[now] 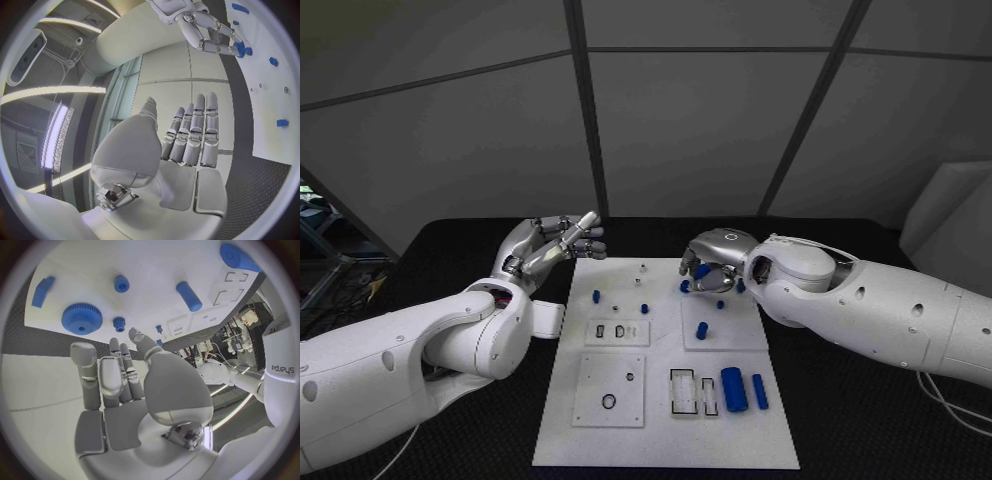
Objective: Assemble the parts on the task board
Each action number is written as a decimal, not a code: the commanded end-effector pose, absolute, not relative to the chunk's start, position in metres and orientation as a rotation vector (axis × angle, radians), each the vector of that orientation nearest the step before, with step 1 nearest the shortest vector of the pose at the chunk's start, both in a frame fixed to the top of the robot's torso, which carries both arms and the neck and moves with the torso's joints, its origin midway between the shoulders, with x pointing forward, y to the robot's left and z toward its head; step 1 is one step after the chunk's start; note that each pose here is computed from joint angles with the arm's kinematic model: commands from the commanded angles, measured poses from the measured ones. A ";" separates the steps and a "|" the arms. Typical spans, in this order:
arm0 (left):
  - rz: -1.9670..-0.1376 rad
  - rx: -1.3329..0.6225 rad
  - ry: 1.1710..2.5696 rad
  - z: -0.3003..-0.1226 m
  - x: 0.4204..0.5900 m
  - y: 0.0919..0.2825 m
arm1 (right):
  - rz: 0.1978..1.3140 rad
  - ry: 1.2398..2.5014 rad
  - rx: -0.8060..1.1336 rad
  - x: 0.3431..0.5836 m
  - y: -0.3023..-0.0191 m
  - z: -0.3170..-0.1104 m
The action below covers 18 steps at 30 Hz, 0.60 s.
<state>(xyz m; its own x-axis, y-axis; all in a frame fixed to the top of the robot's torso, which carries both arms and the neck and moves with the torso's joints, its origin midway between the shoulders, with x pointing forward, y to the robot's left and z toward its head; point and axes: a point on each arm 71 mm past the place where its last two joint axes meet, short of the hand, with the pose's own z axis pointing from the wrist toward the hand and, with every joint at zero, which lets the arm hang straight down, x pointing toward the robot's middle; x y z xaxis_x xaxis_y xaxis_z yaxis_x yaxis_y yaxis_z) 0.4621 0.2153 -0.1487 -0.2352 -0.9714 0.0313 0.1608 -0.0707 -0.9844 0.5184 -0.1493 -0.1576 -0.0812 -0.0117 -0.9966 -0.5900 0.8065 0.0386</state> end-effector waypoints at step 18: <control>-1.516 -0.989 1.222 -0.147 0.460 0.213 | 0.431 1.615 -0.521 0.524 -0.146 -0.160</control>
<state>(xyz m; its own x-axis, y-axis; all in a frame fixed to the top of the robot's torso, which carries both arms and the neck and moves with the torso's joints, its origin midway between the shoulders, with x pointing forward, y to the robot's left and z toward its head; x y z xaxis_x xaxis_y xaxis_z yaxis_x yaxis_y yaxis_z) 0.4609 0.2143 -0.1483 -0.2396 -0.9703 0.0340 0.1598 -0.0740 -0.9844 0.5233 -0.1463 -0.1610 -0.0791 -0.0667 -0.9946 -0.5684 0.8227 -0.0100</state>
